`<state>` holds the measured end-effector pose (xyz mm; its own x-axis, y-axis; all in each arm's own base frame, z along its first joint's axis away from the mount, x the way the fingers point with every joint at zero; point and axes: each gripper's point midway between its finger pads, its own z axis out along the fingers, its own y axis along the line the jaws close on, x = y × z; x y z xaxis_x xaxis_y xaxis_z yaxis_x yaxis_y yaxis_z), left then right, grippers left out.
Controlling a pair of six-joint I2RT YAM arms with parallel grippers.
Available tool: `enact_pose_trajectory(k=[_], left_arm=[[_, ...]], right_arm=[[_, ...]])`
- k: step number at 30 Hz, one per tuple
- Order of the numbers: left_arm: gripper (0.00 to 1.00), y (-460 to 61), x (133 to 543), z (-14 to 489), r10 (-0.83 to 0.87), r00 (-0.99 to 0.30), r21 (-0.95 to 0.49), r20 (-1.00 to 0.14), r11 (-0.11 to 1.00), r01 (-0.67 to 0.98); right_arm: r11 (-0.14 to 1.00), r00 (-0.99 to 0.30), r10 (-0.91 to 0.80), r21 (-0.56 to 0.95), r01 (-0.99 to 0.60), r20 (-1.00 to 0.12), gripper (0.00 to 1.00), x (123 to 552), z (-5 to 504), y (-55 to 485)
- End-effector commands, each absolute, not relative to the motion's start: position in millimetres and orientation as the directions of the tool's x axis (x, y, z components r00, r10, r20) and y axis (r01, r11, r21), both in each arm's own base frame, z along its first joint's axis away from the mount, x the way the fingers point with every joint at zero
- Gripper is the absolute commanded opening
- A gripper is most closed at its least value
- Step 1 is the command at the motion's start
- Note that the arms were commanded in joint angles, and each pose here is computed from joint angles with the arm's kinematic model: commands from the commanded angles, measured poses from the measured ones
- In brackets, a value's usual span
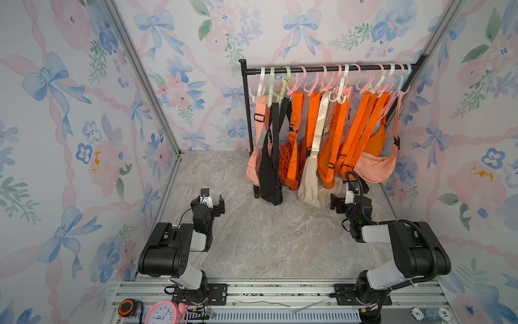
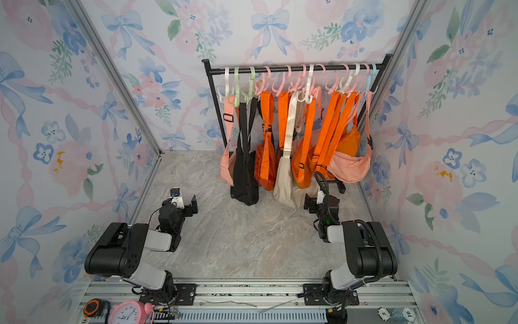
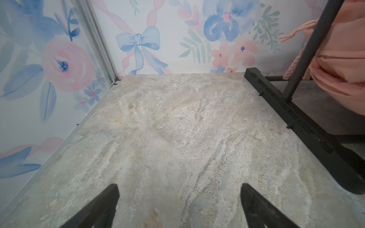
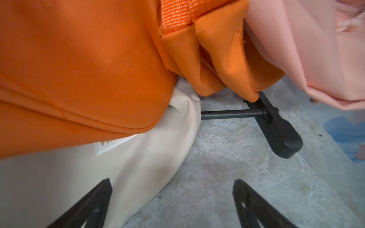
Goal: Take the bag off the hook
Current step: Move the clothesline to the center of the board.
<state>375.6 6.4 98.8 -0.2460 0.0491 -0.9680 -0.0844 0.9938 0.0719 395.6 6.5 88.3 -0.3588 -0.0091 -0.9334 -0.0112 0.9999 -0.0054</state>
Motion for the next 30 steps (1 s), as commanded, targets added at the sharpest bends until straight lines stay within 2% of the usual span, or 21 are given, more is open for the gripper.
enact_pose_trajectory(k=[1, 30], left_arm=[[0.98, 8.5, 377.9, 103.7, 0.039, -0.231, 0.063, -0.972, 0.994, -0.094], [0.98, 8.4, 378.6, 103.1, 0.037, -0.234, 0.059, -0.972, 0.994, -0.089]], right_arm=[[1.000, -0.345, -0.016, -0.014, -0.007, -0.938, 0.96, 399.4, 95.2, 6.7], [1.000, -0.346, -0.005, -0.001, -0.012, -0.938, 0.97, 399.8, 95.3, 5.5]])
